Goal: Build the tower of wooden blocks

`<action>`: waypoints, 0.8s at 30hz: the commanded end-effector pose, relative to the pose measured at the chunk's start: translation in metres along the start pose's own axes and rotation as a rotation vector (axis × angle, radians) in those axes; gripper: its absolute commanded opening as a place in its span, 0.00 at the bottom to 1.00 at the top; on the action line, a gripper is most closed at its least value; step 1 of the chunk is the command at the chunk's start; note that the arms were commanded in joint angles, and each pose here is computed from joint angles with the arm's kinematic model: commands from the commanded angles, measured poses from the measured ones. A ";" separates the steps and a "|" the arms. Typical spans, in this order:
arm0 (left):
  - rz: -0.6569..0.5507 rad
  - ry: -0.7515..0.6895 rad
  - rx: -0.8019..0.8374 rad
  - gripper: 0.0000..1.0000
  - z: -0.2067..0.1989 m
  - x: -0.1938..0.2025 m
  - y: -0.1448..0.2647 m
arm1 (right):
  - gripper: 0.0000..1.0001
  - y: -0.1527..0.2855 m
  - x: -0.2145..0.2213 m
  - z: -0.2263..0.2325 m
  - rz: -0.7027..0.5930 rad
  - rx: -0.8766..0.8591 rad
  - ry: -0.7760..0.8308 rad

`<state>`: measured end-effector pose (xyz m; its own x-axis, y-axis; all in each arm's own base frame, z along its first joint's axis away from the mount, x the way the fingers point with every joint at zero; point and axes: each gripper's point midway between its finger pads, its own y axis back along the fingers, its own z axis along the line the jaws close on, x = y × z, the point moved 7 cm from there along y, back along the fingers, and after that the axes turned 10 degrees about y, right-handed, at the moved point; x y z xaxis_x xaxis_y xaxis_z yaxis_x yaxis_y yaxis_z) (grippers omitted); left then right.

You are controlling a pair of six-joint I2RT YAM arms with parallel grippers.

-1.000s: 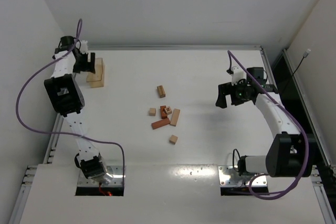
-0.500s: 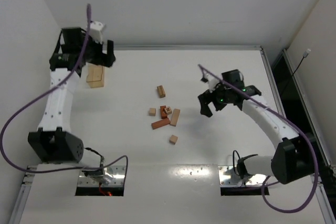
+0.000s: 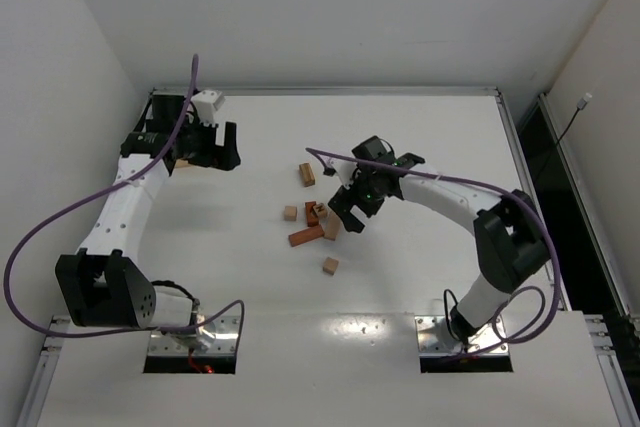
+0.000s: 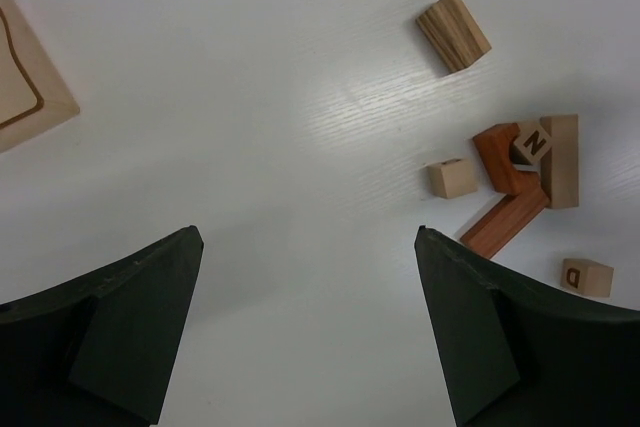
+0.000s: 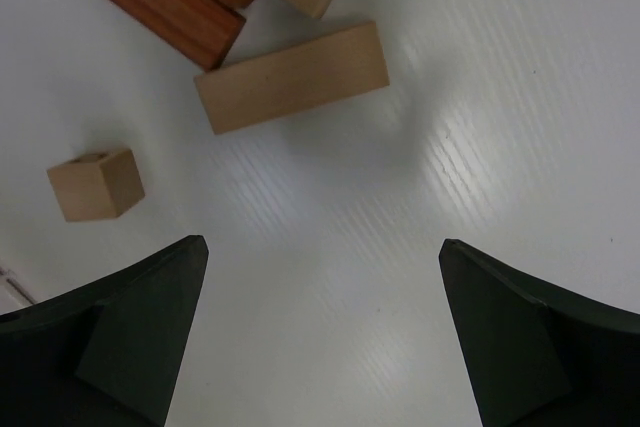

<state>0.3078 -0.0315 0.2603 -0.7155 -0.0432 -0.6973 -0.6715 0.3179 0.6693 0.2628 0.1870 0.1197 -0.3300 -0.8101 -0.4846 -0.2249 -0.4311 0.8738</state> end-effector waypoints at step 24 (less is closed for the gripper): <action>-0.098 0.038 -0.131 0.87 0.011 -0.008 0.005 | 0.68 -0.066 -0.043 0.013 0.162 0.199 -0.699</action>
<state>0.3100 -0.0218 0.2484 -0.7138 -0.0947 -0.6939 -0.6959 0.2076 0.6875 0.2771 0.2544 0.0821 -0.8247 -0.4481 -0.3450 -0.2735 -0.2180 0.9368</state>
